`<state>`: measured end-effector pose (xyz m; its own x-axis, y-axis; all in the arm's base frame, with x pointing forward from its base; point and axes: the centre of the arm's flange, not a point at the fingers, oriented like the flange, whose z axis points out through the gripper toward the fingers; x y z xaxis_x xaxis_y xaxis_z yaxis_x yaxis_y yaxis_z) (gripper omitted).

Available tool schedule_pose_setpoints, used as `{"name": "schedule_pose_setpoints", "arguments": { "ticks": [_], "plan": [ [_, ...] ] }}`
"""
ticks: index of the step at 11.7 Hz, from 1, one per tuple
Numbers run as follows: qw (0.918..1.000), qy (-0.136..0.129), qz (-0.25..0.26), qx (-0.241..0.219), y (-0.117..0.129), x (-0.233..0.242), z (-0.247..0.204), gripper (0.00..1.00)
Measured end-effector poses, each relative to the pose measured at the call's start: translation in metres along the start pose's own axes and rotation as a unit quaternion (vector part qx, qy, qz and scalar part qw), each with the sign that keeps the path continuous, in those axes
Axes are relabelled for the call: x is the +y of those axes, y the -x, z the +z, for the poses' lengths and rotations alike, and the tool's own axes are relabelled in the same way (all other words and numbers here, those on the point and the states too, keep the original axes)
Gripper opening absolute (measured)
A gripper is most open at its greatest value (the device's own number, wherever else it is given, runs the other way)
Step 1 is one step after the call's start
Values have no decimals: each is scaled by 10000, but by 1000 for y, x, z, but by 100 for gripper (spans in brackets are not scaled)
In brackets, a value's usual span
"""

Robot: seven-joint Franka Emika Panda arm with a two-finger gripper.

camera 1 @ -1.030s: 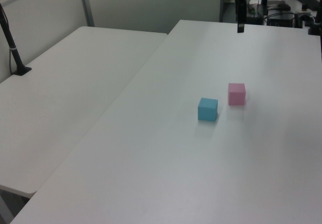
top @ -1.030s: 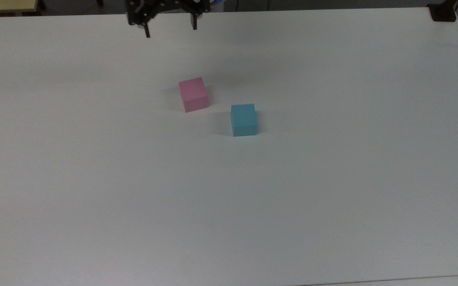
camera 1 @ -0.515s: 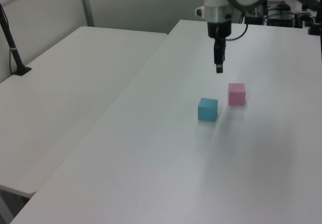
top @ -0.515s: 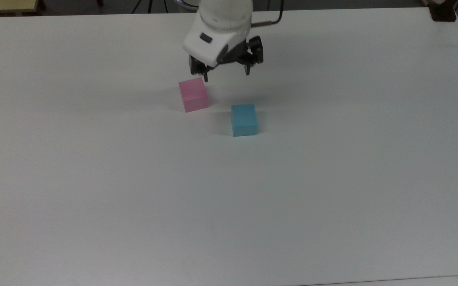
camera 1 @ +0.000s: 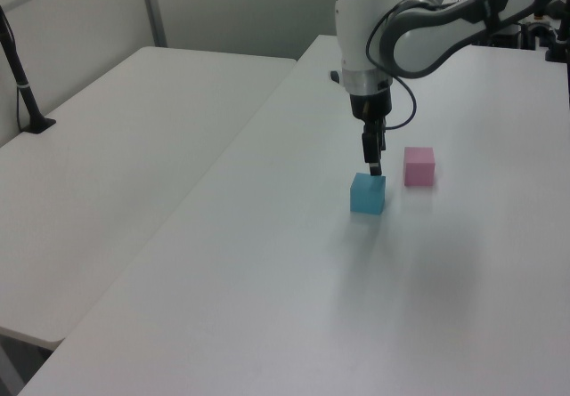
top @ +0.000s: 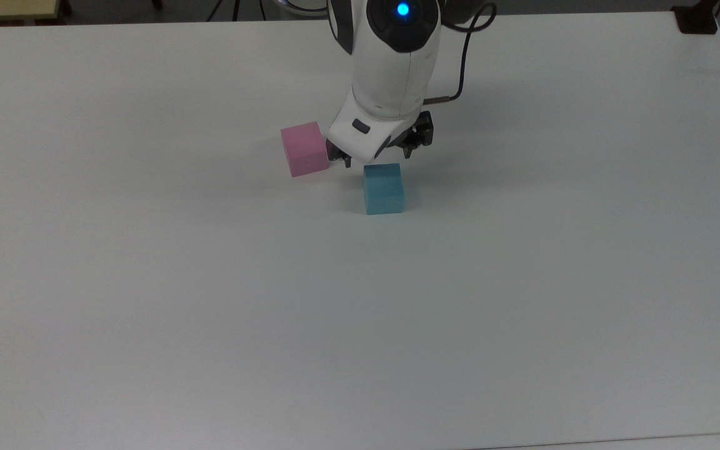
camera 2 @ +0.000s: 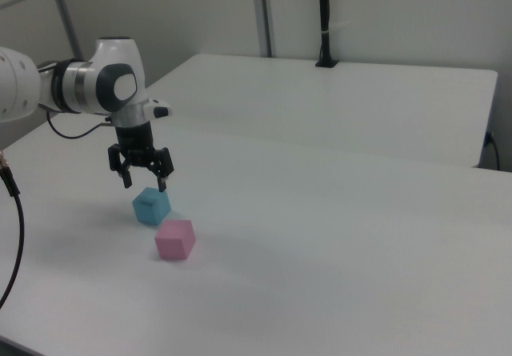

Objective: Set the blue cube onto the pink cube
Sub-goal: 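Move the open gripper over the light-blue cube and lower it, then close the gripper around the light-blue cube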

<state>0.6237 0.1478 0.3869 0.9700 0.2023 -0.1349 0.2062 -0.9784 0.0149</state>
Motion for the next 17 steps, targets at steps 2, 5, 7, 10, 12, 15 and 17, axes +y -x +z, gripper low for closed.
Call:
{"name": "schedule_pose_setpoints", "arguments": {
  "ticks": [2,5,7,10,12,15,17],
  "plan": [
    [9999,138,16,-53,-4,-3,12,100],
    [9997,176,99,-108,-8,-4,27,100],
    [9997,183,181,-39,-13,-6,36,100],
    [9989,303,362,68,-17,-21,41,95],
    [9986,304,416,71,-17,-22,41,85],
    [9985,299,442,118,-19,-22,37,55],
    [9983,290,465,211,-20,-21,27,50]
  ]
}}
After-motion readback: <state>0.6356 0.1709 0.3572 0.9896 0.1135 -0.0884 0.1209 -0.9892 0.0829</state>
